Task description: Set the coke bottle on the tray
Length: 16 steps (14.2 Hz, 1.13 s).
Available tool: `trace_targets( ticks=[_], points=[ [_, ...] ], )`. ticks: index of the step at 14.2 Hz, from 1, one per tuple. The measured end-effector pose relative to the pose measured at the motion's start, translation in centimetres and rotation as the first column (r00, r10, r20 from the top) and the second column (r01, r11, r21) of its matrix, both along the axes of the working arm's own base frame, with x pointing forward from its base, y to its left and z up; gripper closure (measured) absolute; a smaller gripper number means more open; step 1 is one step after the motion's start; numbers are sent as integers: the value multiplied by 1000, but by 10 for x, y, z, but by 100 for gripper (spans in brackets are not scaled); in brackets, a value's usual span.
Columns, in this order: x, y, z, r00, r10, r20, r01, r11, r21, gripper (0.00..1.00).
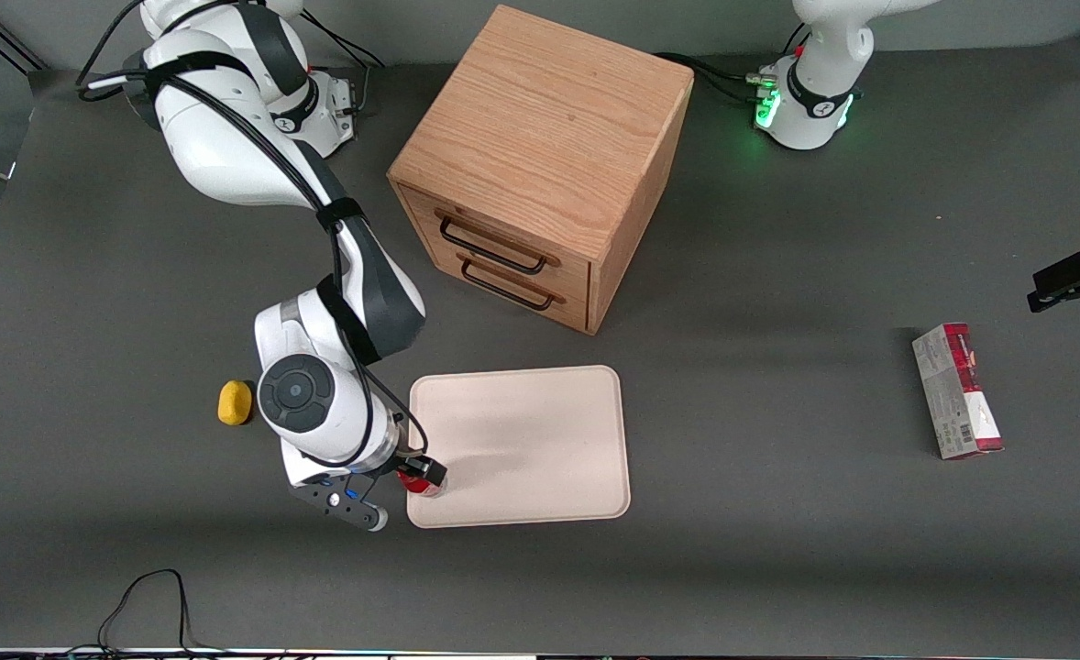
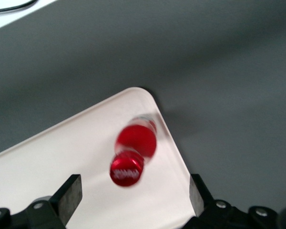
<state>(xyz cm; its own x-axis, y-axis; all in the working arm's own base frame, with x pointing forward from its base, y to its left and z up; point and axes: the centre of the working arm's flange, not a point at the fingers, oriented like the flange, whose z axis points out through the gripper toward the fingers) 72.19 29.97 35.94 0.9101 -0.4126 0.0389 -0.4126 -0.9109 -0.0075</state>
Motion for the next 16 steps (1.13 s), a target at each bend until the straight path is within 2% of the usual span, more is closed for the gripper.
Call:
trace_targets(
  ticks=[4, 7, 10, 13, 16],
  points=[
    [-18, -15, 54, 998, 12, -61, -13, 1000, -27, 0],
    [-35, -52, 86, 990, 99, -102, -103, 994, -36, 0],
    [-63, -120, 117, 966, 213, -146, -219, 975, -27, 0],
    [-107, -183, 154, 937, 310, -163, -316, 949, -9, 0],
    [-154, -238, 180, 904, 396, -160, -400, 917, 10, 0]
  ],
)
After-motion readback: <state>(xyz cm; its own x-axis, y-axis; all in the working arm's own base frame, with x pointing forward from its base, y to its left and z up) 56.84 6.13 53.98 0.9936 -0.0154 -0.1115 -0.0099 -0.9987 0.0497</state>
